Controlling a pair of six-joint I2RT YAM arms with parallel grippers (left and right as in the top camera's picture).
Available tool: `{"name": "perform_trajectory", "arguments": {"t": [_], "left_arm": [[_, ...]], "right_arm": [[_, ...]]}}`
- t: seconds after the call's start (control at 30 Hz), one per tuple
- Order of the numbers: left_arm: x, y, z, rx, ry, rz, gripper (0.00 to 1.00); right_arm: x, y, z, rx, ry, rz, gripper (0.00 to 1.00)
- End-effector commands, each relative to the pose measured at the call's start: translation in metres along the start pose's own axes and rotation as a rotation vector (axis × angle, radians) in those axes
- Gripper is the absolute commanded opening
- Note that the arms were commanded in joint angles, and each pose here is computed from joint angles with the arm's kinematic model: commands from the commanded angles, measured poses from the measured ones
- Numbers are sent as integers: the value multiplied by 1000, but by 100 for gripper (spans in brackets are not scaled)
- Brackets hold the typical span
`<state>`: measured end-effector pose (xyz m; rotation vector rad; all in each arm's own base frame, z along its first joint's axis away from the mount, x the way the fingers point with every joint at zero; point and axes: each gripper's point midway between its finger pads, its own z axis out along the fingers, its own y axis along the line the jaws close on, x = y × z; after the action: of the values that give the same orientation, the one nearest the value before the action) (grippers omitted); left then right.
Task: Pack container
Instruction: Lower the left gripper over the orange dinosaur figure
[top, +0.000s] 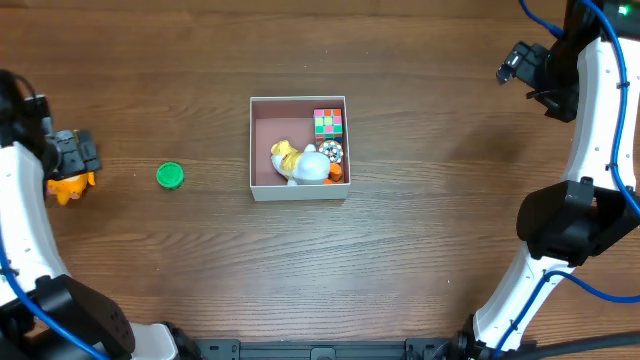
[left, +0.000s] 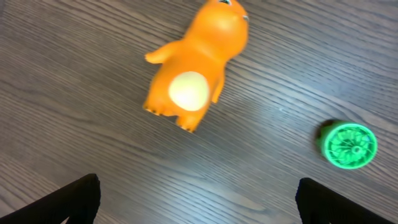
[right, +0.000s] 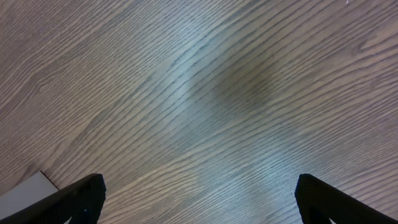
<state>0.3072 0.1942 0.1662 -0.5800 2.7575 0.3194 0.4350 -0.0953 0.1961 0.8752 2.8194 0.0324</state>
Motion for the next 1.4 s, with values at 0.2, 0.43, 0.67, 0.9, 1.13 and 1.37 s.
{"name": "perform_trajectory", "arguments": {"t": [0.2,0.43,0.67,0.9,1.13,1.37], "left_arm": [[-25,25,18,23,-74,111,100],[-13,7,74,126,47,160,100],[-16,-18,93,265,39,149,100],[-13,-16,105,263,62,152,100],[-16,4,111,155,62,151,100],[-20,7,112,145,45,156,100]], "right_arm": [[-1,1,-3,-5,-10,8,100],[-1,1,-3,-5,-10,8,100],[-1,1,-3,-5,-10,8,100],[-1,1,-3,-5,-10,8,100],[-1,1,-3,-5,-10,8,100],[-1,1,-3,-5,-10,8,100]]}}
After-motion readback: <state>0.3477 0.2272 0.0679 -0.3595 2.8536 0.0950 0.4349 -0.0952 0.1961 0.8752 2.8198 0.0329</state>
